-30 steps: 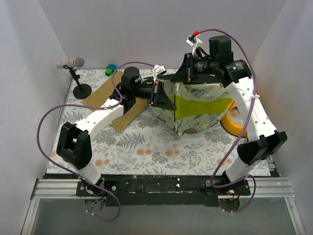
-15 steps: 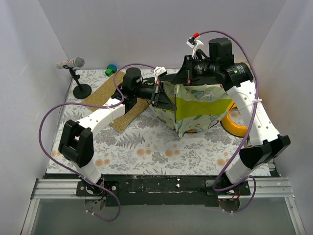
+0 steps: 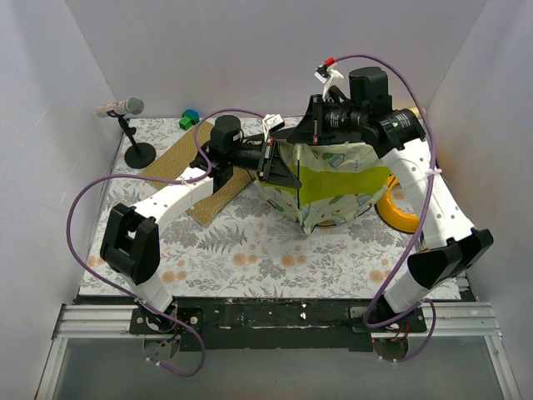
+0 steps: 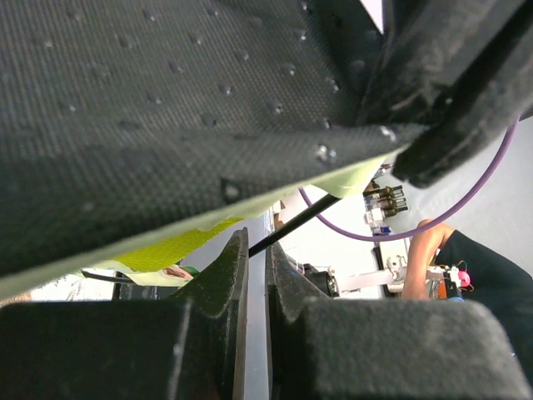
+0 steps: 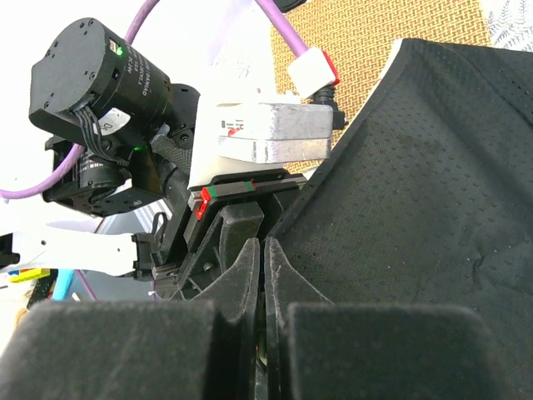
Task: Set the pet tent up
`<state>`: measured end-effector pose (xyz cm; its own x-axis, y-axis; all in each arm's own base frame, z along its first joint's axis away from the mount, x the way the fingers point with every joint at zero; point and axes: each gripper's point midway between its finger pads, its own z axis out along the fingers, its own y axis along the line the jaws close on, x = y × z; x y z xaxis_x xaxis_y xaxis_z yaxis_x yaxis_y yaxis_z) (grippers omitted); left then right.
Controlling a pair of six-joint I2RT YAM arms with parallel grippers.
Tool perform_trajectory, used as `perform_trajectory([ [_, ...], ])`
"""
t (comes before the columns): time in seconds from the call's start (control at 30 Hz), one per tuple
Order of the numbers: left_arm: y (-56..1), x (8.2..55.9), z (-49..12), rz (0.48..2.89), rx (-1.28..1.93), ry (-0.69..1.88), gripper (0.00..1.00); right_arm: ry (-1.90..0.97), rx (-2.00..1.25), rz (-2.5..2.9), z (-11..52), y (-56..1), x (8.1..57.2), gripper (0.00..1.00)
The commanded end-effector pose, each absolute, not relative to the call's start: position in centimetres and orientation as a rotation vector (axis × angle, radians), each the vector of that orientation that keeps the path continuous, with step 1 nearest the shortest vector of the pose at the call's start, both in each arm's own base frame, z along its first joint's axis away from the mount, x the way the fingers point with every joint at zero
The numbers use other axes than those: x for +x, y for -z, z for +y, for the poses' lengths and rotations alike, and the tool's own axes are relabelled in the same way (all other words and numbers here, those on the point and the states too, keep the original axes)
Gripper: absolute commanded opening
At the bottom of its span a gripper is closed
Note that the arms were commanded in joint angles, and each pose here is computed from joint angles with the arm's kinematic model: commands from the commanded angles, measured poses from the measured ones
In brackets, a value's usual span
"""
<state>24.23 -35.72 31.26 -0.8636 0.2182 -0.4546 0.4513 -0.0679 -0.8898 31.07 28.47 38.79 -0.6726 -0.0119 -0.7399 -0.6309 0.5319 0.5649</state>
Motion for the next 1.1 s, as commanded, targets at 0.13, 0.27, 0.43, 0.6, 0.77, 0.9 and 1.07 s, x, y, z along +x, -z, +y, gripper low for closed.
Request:
perform_trajectory([
  [0.13,-26.3,24.6,-36.0,2.328,0.477,2.077,0.00,-1.207,-0.631,1.759,28.8,-46.3,28.1,0.01],
  [0.27,-26.7,24.8,-35.6,2.313,0.469,2.074,0.00,-1.201,-0.656,1.770,28.5,-45.3,27.4,0.01],
  [0.43,-27.5,24.9,-35.6,2.279,0.489,2.073,0.00,-1.214,-0.682,1.802,28.4,-42.9,26.4,0.01],
  [0.6,-28.3,24.4,-36.0,2.243,0.553,2.078,0.00,-1.205,-0.686,1.819,28.8,-41.5,26.7,0.01],
  [0.77,-29.0,24.0,-36.2,2.216,0.587,2.072,0.00,-1.212,-0.707,1.825,29.2,-41.0,26.6,0.01],
  [0.9,-28.9,24.1,-36.1,2.219,0.577,2.067,0.00,-1.226,-0.747,1.826,29.2,-40.3,25.8,0.01],
  [1.07,-29.4,25.0,-35.5,2.185,0.541,2.089,0.00,-1.224,-0.773,1.855,28.8,-38.8,24.5,0.11],
])
